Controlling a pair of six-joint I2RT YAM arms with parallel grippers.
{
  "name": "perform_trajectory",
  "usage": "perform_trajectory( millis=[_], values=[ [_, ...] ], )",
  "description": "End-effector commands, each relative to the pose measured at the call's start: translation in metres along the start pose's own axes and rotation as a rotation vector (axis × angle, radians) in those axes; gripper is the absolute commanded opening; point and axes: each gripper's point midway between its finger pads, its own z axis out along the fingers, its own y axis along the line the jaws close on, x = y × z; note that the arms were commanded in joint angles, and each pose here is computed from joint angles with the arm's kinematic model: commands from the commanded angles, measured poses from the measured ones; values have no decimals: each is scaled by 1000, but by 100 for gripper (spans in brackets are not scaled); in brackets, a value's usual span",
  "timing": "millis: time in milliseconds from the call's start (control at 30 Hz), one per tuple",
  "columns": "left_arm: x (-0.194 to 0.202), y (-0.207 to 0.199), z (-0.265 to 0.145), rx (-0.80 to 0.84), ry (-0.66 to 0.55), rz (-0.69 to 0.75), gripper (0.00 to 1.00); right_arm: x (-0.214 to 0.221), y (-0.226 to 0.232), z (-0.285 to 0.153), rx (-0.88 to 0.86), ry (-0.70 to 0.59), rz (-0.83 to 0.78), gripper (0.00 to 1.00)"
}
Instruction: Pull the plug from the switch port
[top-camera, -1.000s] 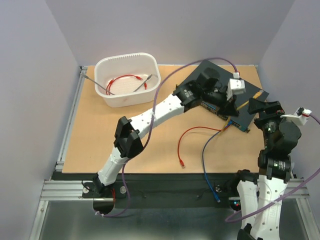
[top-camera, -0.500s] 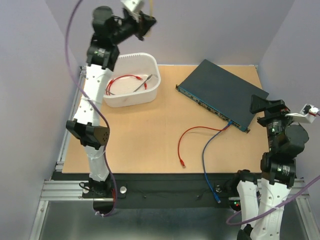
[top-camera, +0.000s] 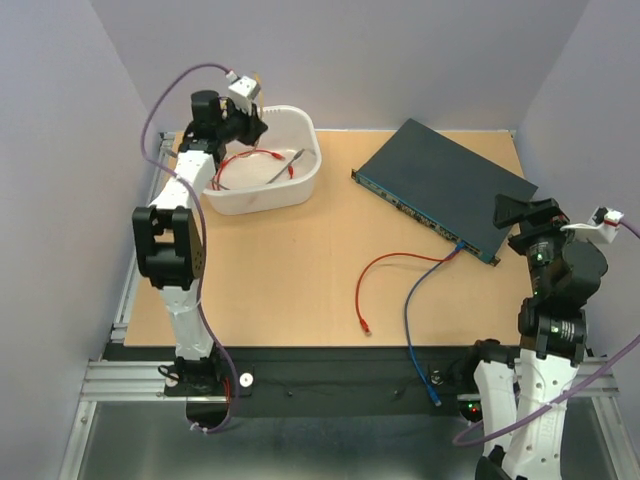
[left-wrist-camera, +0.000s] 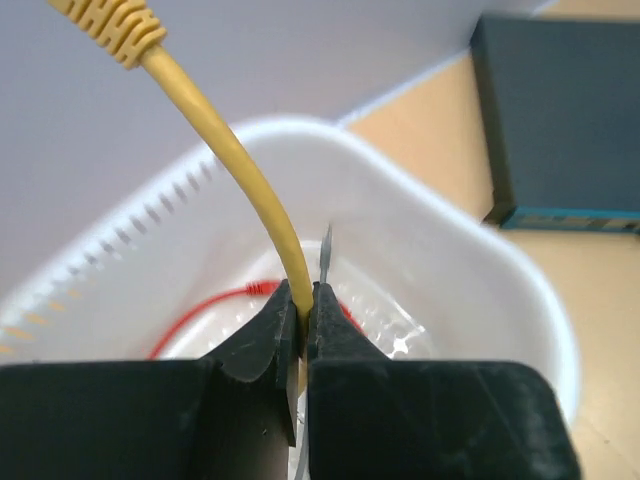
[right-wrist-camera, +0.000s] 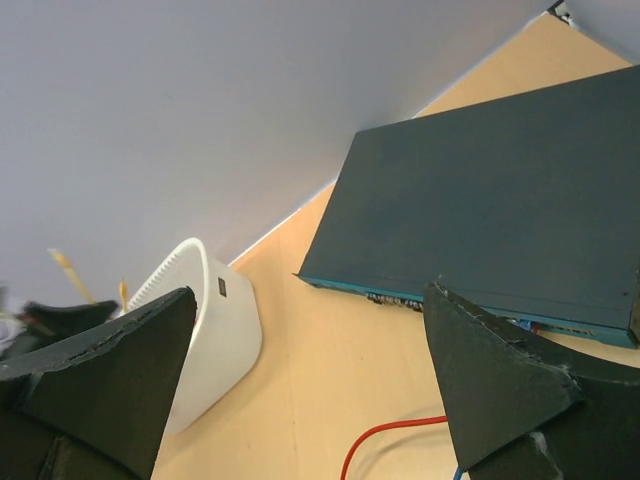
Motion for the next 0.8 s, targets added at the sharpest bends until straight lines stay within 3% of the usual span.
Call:
perform_trajectory(
  millis=[0, 33, 67, 100, 133, 167, 233, 267, 300, 333, 500, 600, 667, 767],
  values=[
    [33, 23, 33, -42, 3, 56, 0, 1, 5, 0, -31, -1, -19, 100],
    [48, 23, 40, -30, 39, 38, 0, 5, 1, 1, -24, 9, -15, 100],
    [58, 25, 44, -28, 65, 32, 6, 10, -3, 3, -15, 21, -10, 100],
    [82, 25, 51, -21, 112, 6, 25, 15, -8, 5, -4, 36, -4, 100],
    [95, 23, 51, -8, 151, -15, 85, 21, -12, 7, 0, 58, 3, 100],
    [109, 20, 48, -2, 178, -32, 99, 33, -20, 11, 13, 95, 9, 100],
    [96, 15, 37, -1, 141, -16, 99, 54, -27, 20, 22, 185, 38, 100],
    [112, 9, 27, 1, 161, -35, 99, 65, -35, 23, 37, 224, 52, 100],
    [75, 6, 15, -17, 73, 7, 99, 75, -40, 28, 51, 267, 71, 100],
    [84, 2, 6, -24, 81, 1, 99, 81, -44, 30, 64, 286, 82, 100],
    [11, -1, -25, -88, -21, 50, 99, 106, -75, 36, 140, 317, 108, 100],
    [-22, -1, -35, -168, -28, -30, 99, 132, -93, 38, 153, 348, 149, 100],
    [-42, -17, -34, -178, -42, -29, 99, 147, -104, 40, 174, 382, 175, 100],
    [-39, -78, -10, -81, 21, 57, 99, 167, -124, 42, 219, 411, 201, 98]
  ],
)
